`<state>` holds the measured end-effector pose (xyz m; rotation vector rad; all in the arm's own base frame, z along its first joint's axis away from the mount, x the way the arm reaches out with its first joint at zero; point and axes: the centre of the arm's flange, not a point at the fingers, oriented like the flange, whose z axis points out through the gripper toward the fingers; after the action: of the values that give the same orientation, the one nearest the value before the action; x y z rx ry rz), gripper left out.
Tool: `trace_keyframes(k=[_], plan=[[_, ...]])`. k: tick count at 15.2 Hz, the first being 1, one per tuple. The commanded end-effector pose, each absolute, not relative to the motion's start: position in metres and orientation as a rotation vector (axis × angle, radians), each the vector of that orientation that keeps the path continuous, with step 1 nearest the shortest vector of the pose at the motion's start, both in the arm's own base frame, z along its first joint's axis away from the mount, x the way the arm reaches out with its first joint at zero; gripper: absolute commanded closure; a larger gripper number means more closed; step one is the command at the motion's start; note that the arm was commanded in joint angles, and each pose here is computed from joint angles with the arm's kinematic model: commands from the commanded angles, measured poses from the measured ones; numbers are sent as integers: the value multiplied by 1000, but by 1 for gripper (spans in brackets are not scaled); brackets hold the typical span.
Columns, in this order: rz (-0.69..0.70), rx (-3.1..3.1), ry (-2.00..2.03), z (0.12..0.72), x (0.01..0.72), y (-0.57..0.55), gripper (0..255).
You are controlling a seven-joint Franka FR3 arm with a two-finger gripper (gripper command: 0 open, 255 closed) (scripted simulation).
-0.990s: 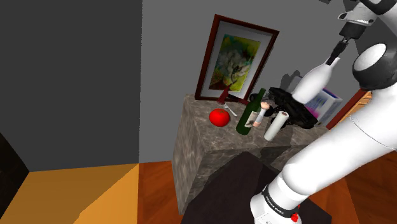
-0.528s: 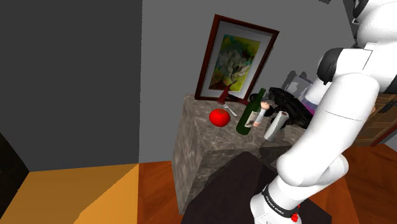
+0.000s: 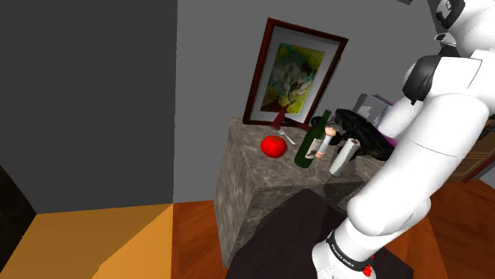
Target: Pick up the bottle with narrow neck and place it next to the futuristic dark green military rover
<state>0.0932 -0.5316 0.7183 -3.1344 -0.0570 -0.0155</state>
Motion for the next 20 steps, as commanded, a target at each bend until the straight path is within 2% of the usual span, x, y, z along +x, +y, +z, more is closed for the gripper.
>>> trace_keyframes(k=[1,20], plan=[[-14,-3135,-58,708,94,-532,255],[-14,-3135,-58,607,94,-532,255]])
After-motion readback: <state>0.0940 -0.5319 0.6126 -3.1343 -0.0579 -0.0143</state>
